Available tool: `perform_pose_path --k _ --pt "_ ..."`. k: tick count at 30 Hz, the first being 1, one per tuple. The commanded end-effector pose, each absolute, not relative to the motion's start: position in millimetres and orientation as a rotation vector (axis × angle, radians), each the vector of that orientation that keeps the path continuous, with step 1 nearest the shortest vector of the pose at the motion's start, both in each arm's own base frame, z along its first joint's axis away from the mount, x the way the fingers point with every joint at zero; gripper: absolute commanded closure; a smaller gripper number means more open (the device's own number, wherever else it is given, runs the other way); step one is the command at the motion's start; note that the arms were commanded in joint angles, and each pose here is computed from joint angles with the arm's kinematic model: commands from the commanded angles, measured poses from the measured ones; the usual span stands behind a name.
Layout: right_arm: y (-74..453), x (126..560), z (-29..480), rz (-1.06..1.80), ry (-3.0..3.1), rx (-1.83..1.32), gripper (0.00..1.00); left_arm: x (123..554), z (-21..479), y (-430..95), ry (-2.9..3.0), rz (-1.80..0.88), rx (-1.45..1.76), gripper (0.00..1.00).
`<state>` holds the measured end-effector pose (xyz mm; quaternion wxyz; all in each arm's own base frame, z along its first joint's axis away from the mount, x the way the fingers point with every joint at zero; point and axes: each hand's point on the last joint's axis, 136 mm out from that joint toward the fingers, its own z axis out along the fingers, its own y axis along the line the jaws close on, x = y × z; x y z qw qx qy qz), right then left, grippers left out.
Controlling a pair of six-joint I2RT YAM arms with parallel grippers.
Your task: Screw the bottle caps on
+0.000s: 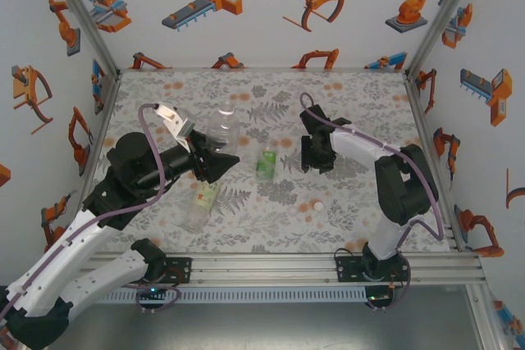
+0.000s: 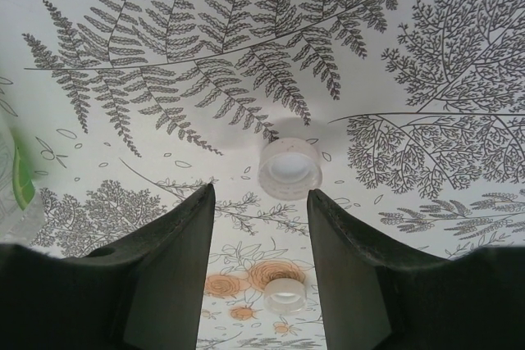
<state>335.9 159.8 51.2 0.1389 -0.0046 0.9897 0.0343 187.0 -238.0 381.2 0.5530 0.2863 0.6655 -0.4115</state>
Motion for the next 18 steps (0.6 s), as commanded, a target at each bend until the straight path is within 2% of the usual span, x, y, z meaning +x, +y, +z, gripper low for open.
perform_pose_path --k 1,18 --pt "152 335 51 0.049 2.866 0.004 0.52 185 393 -235 1.537 -0.984 0.655 1.0" --pt "151 335 37 0.037 2.897 -0.003 0.52 183 394 -234 1.537 -0.988 0.655 1.0"
